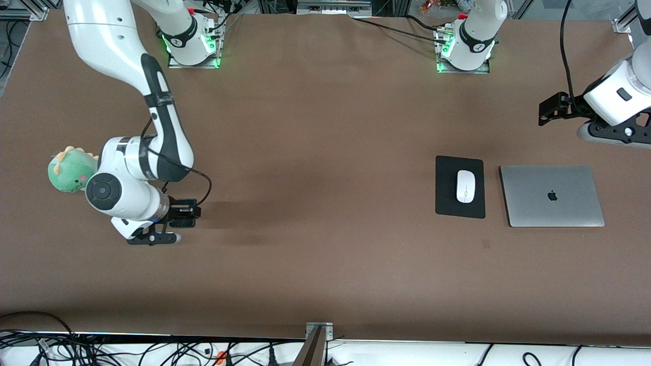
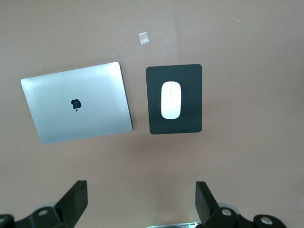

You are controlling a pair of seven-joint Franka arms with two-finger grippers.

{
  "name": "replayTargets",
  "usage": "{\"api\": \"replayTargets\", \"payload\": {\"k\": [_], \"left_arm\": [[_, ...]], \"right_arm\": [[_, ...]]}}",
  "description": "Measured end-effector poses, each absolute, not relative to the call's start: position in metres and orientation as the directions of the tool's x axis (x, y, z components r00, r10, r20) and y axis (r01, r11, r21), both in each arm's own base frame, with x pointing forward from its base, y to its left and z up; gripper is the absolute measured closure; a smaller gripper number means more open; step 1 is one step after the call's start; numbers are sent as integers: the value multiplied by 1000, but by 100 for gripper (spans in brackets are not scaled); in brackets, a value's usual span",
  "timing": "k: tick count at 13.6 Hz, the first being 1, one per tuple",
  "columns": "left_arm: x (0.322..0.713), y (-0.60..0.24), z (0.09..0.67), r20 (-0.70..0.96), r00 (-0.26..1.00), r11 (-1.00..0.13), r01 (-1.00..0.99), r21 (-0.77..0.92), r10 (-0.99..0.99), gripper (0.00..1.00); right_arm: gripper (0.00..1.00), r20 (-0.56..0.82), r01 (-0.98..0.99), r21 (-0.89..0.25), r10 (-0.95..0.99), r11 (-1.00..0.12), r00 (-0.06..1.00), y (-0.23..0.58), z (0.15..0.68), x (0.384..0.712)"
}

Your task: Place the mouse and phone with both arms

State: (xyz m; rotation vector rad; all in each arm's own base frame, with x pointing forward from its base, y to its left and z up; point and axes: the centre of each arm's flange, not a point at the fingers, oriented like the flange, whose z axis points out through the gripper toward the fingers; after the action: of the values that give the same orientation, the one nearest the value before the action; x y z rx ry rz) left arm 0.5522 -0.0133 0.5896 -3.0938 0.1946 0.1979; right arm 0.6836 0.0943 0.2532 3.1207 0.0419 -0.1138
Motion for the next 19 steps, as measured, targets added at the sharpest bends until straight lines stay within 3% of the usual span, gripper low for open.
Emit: {"api": "replayTargets", "payload": {"k": [9, 11, 13, 16, 19], "left_arm": [[560, 6, 598, -59, 994, -995, -91, -38, -89, 0], [560, 5, 598, -59, 994, -995, -92, -38, -89, 0], [560, 5, 598, -59, 994, -995, -92, -38, -90, 0], [560, 5, 598, -59, 994, -995, -93, -38, -91, 0], [560, 4, 598, -59, 994, -995, -95, -38, -92, 0]], "right_arm": [[19, -72, -15, 41, -18, -999, 997, 63, 197, 685], [16, -69, -24, 34, -26, -999, 997, 63, 196, 685], [1, -66, -26, 30, -28, -999, 997, 63, 198, 686], [0, -30, -23, 17, -23, -1000, 999, 68, 220, 693], [0, 12, -17, -25, -17, -1000, 1000, 75, 290, 697]]}}
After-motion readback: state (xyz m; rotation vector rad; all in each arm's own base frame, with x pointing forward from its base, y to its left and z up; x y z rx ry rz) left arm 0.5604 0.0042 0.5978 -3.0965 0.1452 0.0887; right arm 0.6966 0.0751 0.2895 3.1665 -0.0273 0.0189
